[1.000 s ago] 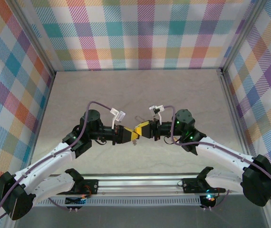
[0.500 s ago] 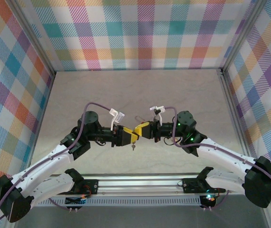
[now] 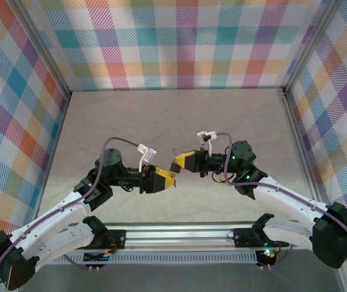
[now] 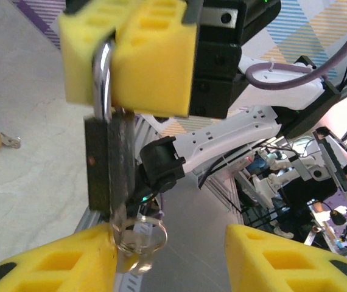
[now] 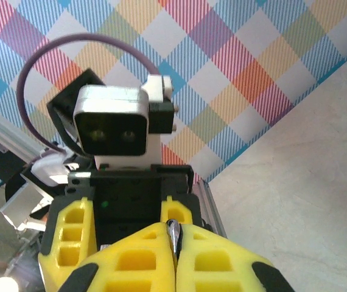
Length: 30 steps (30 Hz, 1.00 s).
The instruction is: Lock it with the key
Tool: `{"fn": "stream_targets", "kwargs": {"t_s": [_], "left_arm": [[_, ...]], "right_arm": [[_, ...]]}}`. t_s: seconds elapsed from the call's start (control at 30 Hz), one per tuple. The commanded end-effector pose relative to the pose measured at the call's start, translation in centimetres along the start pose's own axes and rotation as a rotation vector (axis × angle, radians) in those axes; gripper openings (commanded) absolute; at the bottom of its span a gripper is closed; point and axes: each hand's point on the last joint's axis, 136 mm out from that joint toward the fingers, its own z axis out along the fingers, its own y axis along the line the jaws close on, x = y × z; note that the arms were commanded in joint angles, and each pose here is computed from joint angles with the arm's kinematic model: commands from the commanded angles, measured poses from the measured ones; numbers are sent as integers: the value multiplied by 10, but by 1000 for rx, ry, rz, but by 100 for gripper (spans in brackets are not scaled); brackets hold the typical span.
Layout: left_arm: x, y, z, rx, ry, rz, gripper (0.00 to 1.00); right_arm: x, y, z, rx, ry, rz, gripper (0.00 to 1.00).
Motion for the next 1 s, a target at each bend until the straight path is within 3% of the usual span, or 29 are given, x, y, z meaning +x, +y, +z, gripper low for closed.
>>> {"fn": "stream_targets", "kwargs": {"t_s": [0.0,0.23,0.67,0.97], "left_arm": [[4,-24,0,102,11,28,48],[3,-18,5,92,-9,29,47],[-7,9,-8,-71,-156,103,46],[-30,8,-23,-65,-376,138,48]], "right_arm": [[-23,3,-4,8,-91,-35,0],[-21,4,0,-23,-75,-16,0],[-18,13,-4,-56,-76,-24,0],[-20,13,-2,-75,-86,-5,0]]}}
